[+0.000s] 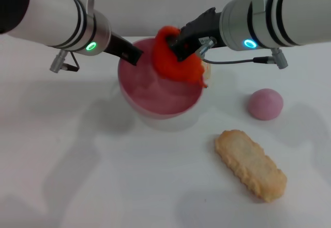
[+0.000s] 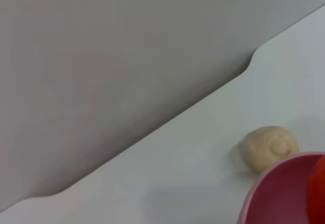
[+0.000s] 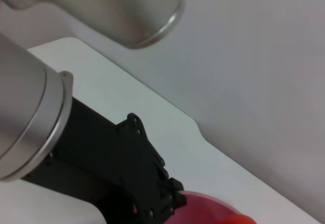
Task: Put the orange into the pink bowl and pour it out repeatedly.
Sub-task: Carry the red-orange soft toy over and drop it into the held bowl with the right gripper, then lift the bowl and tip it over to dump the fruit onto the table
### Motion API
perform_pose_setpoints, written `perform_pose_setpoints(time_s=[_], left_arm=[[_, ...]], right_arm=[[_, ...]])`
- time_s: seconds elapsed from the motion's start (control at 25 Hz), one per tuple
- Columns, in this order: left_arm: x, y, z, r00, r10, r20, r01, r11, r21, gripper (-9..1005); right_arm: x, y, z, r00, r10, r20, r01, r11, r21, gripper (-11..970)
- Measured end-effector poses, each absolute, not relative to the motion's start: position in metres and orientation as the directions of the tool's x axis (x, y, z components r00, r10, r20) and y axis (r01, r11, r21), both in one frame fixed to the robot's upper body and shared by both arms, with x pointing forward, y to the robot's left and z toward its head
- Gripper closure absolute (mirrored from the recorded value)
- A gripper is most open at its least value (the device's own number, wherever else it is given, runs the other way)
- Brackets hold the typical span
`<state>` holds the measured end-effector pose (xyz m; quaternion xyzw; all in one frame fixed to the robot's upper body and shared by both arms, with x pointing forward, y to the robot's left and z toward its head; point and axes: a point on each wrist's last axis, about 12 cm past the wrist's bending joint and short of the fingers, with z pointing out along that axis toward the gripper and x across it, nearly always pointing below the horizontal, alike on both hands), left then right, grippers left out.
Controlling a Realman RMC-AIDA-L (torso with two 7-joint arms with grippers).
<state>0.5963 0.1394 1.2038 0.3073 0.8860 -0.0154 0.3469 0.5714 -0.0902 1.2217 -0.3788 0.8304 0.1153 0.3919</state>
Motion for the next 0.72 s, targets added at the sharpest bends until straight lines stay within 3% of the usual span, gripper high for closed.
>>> perform_pose_setpoints(time_s=[0.2, 0.52, 0.64, 0.72], left_arm=[[0.596, 0.137, 1.205, -0.563, 0.537, -0.628, 0.562, 0.806, 0.186, 955], [0.597, 0.136, 1.207, -0.553, 0.537, -0.637, 0.562, 0.805, 0.19, 955], [0.598, 0.137, 1.207, -0.547, 0.536, -0.643, 0.558, 0.806, 0.197, 955], [0.598, 0.137, 1.207, -0.546, 0.535, -0.645, 0.557, 0.807, 0.198, 955]], right_arm=[[0.571, -0.095, 1.218, -0.423, -0.513, -0.747, -0.703, 0.706, -0.086, 880], [0.571, -0.101, 1.224, -0.392, -0.473, -0.789, -0.683, 0.724, -0.095, 561], [0.572, -0.114, 1.237, -0.298, -0.409, -0.863, -0.639, 0.757, -0.137, 441], [0.569, -0.129, 1.245, -0.204, -0.354, -0.913, -0.595, 0.785, -0.171, 412]])
